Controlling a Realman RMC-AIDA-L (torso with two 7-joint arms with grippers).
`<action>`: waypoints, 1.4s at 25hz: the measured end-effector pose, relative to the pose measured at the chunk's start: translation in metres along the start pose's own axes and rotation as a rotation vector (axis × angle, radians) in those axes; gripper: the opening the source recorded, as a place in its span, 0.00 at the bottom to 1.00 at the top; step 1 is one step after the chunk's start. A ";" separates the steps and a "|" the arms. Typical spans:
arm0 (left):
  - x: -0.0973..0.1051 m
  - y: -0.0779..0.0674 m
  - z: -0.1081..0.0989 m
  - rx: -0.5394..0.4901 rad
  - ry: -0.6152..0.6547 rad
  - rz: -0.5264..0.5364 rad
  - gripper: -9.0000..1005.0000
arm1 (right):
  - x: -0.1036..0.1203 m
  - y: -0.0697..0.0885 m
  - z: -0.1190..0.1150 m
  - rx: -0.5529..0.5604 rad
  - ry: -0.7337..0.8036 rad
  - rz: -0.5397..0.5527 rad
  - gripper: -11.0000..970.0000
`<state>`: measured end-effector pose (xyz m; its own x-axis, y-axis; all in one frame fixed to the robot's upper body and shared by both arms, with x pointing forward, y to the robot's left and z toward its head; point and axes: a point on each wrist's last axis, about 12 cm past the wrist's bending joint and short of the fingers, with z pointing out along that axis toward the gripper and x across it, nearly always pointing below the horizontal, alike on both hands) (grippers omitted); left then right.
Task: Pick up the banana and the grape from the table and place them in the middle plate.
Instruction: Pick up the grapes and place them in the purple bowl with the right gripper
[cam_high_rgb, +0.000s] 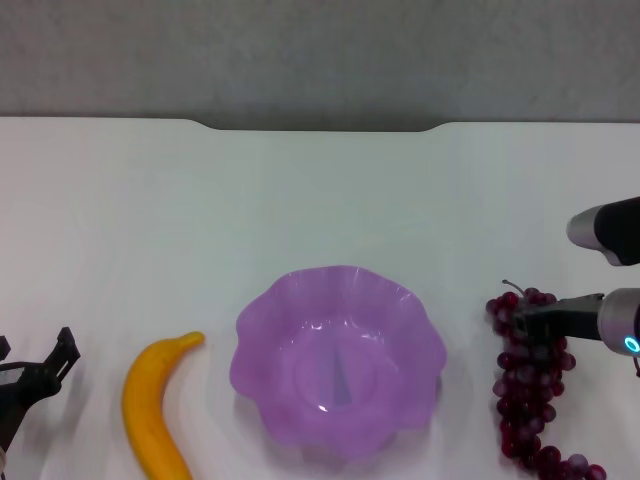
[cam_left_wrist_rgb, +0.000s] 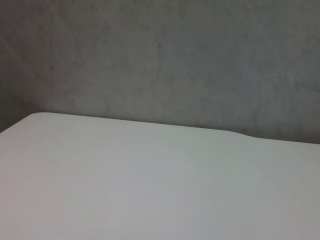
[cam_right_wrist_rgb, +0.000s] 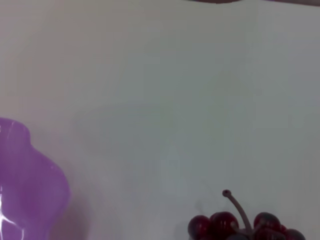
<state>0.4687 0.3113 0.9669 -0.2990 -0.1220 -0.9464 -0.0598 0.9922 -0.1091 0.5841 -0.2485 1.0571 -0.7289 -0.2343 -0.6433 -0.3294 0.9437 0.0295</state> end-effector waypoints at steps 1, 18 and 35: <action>0.000 0.000 0.000 0.000 0.000 0.000 0.88 | 0.001 0.001 0.000 0.001 -0.005 -0.003 0.33; 0.000 0.000 0.000 -0.001 0.003 0.001 0.88 | 0.011 0.014 0.004 0.008 -0.100 -0.059 0.31; -0.001 0.003 0.000 -0.009 -0.003 0.002 0.88 | 0.042 0.030 0.008 0.051 -0.298 -0.155 0.30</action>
<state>0.4686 0.3142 0.9672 -0.2961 -0.1199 -0.9476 -0.0679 0.9922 -0.1043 0.5488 -0.2283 1.0251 -0.4624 -0.3046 -0.8327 -0.3869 0.9143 -0.1197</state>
